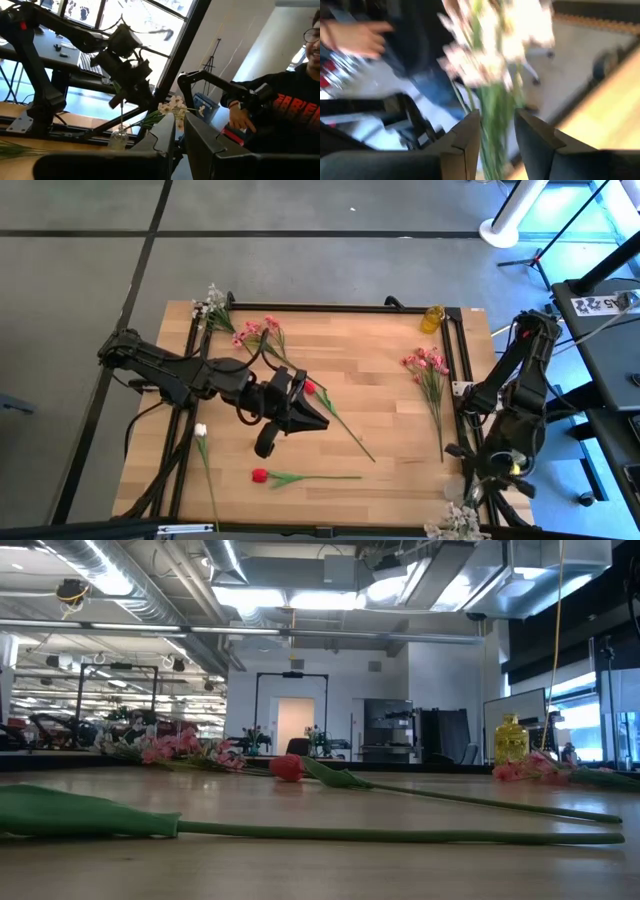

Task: Sort flowers into vase by color
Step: Put the right white flowers into the transparent vase, then put the white flowers into the transparent vase

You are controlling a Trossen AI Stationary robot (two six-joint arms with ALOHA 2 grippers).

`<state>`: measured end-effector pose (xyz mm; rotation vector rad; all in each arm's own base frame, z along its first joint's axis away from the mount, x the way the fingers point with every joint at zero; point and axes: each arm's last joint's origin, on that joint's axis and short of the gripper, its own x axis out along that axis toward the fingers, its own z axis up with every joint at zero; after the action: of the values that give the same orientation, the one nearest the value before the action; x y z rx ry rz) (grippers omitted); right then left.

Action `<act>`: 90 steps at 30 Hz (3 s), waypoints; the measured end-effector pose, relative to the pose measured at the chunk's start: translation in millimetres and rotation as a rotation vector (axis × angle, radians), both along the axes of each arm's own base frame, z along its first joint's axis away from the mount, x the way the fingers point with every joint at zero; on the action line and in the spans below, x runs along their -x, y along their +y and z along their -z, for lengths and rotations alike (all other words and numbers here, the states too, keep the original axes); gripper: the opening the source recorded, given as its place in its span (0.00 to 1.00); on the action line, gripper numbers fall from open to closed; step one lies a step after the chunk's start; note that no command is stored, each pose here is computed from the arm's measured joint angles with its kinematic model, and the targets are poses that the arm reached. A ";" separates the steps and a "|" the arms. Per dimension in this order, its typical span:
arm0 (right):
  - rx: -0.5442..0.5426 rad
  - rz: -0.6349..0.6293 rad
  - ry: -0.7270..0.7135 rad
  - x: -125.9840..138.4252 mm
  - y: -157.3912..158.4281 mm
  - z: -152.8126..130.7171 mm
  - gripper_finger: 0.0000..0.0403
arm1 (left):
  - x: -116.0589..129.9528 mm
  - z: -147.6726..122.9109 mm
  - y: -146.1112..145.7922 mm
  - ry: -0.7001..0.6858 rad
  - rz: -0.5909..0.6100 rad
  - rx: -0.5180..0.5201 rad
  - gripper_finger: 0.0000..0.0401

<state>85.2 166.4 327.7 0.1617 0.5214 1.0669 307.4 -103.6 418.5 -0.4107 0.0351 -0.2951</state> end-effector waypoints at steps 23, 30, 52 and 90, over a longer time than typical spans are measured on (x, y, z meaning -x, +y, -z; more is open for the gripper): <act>0.086 -0.055 0.002 -10.2 21.9 17.7 0.51 | -0.1 1.6 0.2 0.011 -0.001 -0.022 0.09; 0.108 -0.116 0.021 -11.4 27.6 23.5 0.34 | -0.4 4.2 1.1 0.026 -0.011 -0.065 0.09; 0.176 -0.005 0.288 23.4 -7.9 21.9 0.10 | 2.5 5.4 -7.1 0.013 0.015 -0.146 0.09; 0.358 0.300 0.572 40.6 -56.0 -7.4 0.49 | 2.2 -19.0 4.1 -0.180 -0.248 0.097 0.09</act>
<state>44.6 110.4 335.1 0.2218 1.1549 0.6093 305.1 -99.4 437.5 -0.4778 -0.2053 -0.0884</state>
